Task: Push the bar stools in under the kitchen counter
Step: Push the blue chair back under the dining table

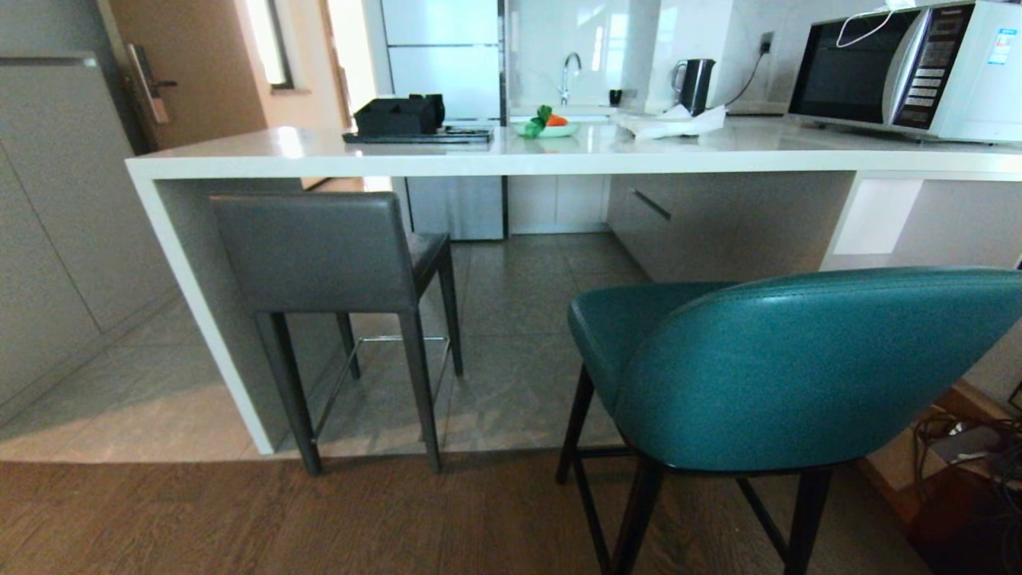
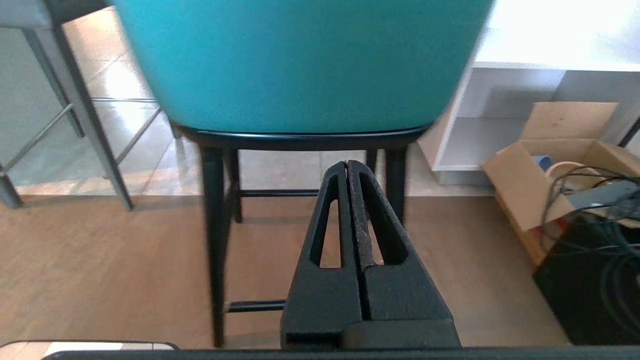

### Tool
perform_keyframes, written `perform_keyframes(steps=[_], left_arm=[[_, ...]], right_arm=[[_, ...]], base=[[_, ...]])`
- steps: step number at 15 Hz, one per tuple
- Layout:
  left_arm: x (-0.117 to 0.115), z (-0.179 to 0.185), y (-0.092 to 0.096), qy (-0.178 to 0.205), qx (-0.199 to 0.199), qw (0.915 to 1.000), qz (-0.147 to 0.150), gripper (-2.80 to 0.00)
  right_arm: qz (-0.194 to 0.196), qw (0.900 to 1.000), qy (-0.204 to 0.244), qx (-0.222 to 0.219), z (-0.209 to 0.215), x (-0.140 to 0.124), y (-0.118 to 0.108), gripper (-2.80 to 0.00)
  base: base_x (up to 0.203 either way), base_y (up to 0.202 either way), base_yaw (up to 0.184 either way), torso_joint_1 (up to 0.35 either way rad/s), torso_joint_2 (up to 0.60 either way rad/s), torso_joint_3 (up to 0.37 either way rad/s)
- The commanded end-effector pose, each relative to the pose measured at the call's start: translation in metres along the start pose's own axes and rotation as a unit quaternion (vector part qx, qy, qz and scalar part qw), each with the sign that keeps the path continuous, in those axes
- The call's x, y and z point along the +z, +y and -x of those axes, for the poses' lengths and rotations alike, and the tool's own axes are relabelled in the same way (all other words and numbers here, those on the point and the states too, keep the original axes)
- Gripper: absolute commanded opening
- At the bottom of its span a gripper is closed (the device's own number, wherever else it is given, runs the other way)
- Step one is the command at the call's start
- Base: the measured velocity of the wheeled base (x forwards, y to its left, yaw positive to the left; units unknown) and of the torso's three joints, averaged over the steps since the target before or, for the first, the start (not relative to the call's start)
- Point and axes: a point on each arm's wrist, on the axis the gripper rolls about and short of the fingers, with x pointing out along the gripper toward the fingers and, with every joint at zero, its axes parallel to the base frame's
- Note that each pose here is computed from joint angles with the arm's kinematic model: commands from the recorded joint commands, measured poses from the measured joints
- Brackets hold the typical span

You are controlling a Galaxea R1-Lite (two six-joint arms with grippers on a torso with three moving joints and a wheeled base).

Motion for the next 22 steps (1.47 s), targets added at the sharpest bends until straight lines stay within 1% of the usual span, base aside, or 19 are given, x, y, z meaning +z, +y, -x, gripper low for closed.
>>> perform_keyframes(steps=[1, 18, 22], left_arm=[[-0.0001, -0.0001, 0.0, 0.001, 0.0, 1.0, 0.0, -2.8], [0.0, -0.0001, 0.0, 0.001, 0.001, 1.0, 0.0, -2.8], [0.0, -0.0001, 0.0003, 0.001, 0.007, 1.0, 0.007, -2.8]], right_arm=[[0.0, 1.0, 0.003, 0.0, -0.0005, -0.0012, 0.0001, -2.8], [0.0, 1.0, 0.003, 0.0, -0.0005, -0.0012, 0.0, -2.8], [0.0, 1.0, 0.003, 0.0, -0.0004, -0.0012, 0.0, -2.8]], base=[[0.0, -0.197, 0.006, 0.003, 0.0, 0.002], [0.0, -0.194, 0.002, 0.002, 0.0, 0.003], [0.0, -0.147, 0.001, 0.001, 0.0, 0.002]])
